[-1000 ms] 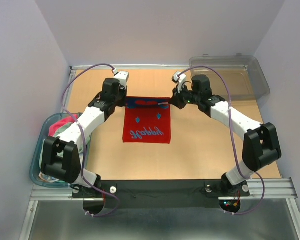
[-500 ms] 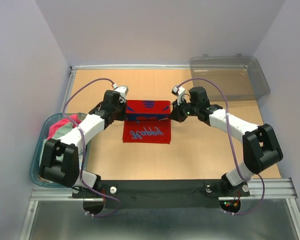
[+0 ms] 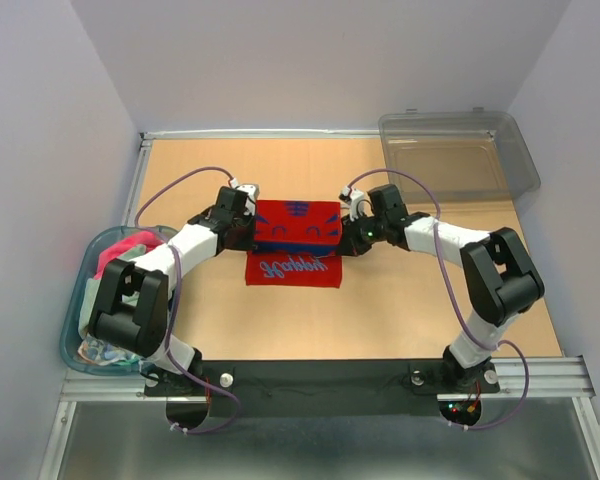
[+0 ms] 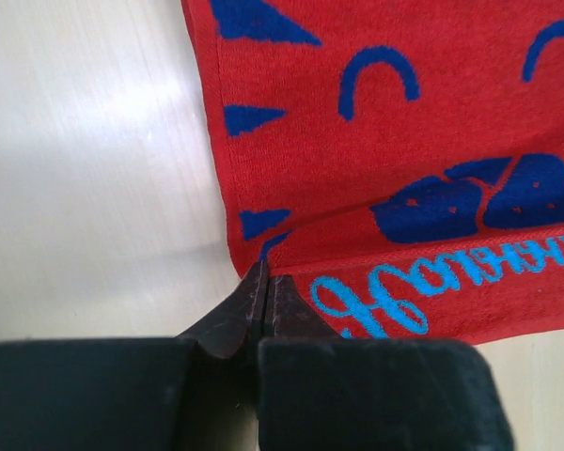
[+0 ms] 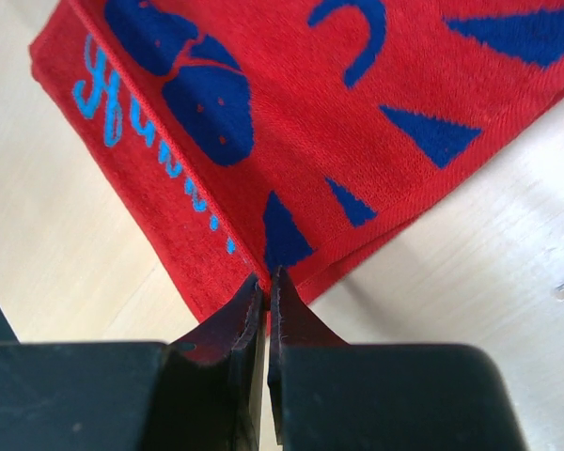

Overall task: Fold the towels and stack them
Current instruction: Fold the towel

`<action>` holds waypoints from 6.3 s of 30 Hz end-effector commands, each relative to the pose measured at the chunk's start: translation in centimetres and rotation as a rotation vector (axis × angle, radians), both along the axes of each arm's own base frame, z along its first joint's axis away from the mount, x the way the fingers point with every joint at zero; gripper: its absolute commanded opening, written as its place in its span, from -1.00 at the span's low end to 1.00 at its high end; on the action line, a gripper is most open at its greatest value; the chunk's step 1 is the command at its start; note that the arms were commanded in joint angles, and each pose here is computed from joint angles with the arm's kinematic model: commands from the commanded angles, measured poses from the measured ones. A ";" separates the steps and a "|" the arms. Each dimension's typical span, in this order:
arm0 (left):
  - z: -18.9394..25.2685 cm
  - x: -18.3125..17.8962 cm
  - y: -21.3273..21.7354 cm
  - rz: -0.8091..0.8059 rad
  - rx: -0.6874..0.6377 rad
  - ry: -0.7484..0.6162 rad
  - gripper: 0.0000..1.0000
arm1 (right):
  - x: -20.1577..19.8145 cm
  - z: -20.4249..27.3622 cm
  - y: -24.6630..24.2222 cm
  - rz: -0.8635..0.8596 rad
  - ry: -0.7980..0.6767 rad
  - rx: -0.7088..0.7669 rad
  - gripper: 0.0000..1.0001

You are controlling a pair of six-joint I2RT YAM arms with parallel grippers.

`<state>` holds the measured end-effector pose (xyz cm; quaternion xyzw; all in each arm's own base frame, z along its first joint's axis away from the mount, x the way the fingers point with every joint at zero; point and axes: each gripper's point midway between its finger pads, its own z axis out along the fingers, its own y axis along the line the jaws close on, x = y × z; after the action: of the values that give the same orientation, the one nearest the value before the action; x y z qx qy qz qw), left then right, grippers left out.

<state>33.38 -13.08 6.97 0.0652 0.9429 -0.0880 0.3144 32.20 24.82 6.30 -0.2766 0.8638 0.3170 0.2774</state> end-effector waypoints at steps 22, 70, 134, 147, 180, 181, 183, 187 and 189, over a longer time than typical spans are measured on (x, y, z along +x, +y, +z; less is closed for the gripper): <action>2.8 -1.3 3.1 0.109 0.093 -0.022 -0.83 | -0.6 1.0 -3.8 -0.141 0.044 -0.112 -0.99; 1.9 1.2 -3.0 0.309 -0.400 -0.091 0.16 | 8.2 0.5 0.6 -0.282 0.071 -0.025 -0.14; -2.5 -9.1 -2.9 0.511 -0.429 -0.060 0.13 | -1.9 -1.6 -3.8 -0.633 0.195 0.009 -0.06; -3.4 -8.6 -4.2 0.433 -0.372 -0.022 0.11 | -1.8 -2.8 -3.1 -0.592 0.219 0.009 -0.15; -2.7 -8.2 -4.5 0.394 -0.353 -0.032 0.09 | -1.3 -1.6 -2.3 -0.579 0.215 0.046 -0.60; -2.6 -8.2 -4.6 0.391 -0.354 -0.034 0.07 | -1.4 -1.9 -2.4 -0.580 0.219 0.041 -0.69; -2.7 -8.1 -4.6 0.392 -0.354 -0.031 0.05 | -1.7 -2.5 -2.5 -0.585 0.234 0.032 -0.78; -2.8 -8.1 -4.7 0.388 -0.350 -0.027 0.00 | -1.4 -2.4 -2.4 -0.583 0.215 0.044 -0.99; -2.8 -8.1 -4.7 0.388 -0.346 -0.028 -0.01 | -1.4 -2.3 -2.4 -0.581 0.211 0.045 -0.99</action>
<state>24.30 -17.10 2.79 -0.1767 0.9099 -0.1779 0.3304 29.38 21.99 2.95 0.0236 0.9351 0.2610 0.2386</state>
